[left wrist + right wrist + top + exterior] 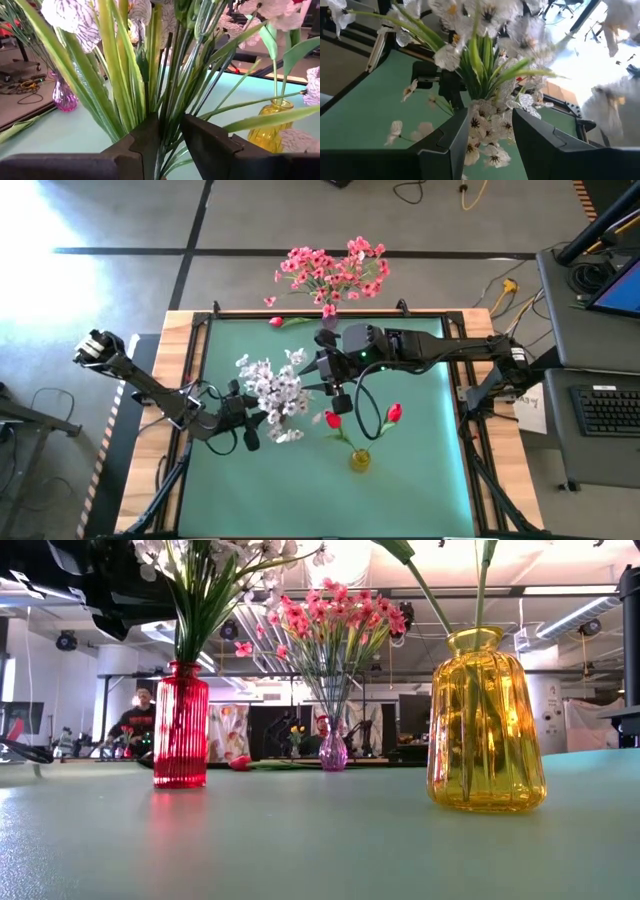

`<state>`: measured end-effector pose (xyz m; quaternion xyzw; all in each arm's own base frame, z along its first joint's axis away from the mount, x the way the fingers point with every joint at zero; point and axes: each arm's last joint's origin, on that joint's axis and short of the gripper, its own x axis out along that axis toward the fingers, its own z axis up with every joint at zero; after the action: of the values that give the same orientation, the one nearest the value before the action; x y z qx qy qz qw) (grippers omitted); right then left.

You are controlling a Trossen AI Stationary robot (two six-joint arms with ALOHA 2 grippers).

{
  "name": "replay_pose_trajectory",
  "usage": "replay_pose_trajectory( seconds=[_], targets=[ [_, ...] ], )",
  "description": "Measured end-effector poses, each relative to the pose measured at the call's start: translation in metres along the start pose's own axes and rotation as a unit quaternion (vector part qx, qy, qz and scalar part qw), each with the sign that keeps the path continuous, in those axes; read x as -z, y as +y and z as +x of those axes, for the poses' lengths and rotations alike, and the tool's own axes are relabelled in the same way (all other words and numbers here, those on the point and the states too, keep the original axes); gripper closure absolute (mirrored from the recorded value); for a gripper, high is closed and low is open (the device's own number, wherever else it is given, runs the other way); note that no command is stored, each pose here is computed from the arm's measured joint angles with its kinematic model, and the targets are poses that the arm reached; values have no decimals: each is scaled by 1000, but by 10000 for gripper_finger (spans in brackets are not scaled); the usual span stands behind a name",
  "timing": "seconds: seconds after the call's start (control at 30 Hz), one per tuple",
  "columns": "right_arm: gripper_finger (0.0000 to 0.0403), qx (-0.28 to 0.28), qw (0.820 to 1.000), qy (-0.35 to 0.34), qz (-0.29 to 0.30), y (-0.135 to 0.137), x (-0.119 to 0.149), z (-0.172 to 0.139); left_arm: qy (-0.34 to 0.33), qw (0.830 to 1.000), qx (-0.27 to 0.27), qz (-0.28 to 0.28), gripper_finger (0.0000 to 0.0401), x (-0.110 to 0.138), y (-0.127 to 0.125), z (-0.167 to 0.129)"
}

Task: Sort flowers into vase by color
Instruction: Put the white flower into the red flower vase

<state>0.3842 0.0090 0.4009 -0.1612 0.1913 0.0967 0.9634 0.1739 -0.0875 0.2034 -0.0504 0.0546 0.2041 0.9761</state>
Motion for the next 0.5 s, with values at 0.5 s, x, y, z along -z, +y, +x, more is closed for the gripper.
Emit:
replay_pose_trajectory(
  seconds=[0.5],
  targets=[
    [257,3,1000,-7,-5,-1,-1,0,0,1000,0,0,296,0,0,0]
  ],
)
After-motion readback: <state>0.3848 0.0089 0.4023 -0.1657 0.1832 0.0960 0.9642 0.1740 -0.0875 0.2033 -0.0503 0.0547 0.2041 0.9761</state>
